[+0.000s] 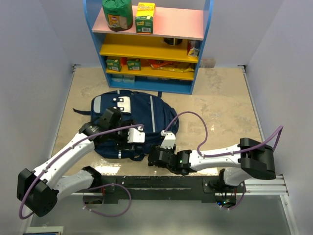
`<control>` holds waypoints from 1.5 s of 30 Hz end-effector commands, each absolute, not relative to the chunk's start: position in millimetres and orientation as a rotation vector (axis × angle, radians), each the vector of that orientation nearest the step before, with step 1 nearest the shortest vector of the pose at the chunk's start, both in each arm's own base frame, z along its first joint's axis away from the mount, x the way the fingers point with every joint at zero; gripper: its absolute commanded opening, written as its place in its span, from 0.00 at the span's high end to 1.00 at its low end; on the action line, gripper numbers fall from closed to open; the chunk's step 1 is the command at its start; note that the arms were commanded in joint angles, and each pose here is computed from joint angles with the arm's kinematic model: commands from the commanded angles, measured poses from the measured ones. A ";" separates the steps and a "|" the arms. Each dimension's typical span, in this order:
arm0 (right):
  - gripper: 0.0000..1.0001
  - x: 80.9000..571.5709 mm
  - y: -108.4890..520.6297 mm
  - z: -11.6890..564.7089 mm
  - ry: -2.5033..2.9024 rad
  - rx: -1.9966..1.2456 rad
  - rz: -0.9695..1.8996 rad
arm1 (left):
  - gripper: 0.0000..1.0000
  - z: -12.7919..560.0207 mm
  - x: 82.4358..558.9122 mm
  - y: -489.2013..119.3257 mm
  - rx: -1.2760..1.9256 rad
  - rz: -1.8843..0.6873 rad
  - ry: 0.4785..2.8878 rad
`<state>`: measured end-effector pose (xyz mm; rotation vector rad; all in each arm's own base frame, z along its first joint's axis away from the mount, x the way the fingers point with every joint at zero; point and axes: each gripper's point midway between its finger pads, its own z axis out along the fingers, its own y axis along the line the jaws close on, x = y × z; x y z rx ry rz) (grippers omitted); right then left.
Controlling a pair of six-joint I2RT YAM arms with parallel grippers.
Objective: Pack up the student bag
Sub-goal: Zip the student bag at the center of the board.
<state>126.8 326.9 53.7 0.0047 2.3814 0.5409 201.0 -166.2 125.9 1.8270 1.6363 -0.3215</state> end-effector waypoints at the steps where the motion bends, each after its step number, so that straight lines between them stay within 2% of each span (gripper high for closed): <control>1: 0.24 133.0 337.3 72.6 2.324 0.088 0.607 | 0.17 106.1 220.8 -158.0 1.806 -0.191 1.675; 5: 0.24 133.1 337.2 71.9 2.322 0.100 0.609 | 0.18 94.5 230.3 -155.7 1.775 -0.132 1.676; 11: 0.25 133.6 337.7 73.7 2.313 0.102 0.611 | 0.40 117.1 263.9 -146.7 1.602 0.069 1.648; 14: 0.25 134.5 336.5 74.2 2.309 0.120 0.610 | 0.64 132.8 269.6 -146.0 1.559 0.098 1.631; 15: 0.25 135.6 336.9 74.7 2.303 0.125 0.611 | 0.77 132.9 267.4 -145.1 1.563 0.090 1.645; 18: 0.27 141.5 338.2 79.0 2.276 0.146 0.588 | 0.97 142.1 263.6 -148.9 1.554 0.042 1.672; 19: 0.27 144.7 336.8 79.6 2.265 0.159 0.568 | 0.99 142.7 261.6 -150.8 1.557 0.020 1.682; 26: 0.31 172.8 339.6 105.5 2.102 0.117 0.450 | 0.97 165.7 250.0 -164.2 1.542 -0.110 1.682; 32: 0.45 186.0 361.2 107.8 2.039 -0.042 0.339 | 0.95 170.9 243.8 -166.8 1.542 -0.156 1.699; 45: 0.45 206.3 375.3 77.4 2.025 -0.131 0.248 | 0.93 176.4 239.1 -164.1 1.544 -0.153 1.688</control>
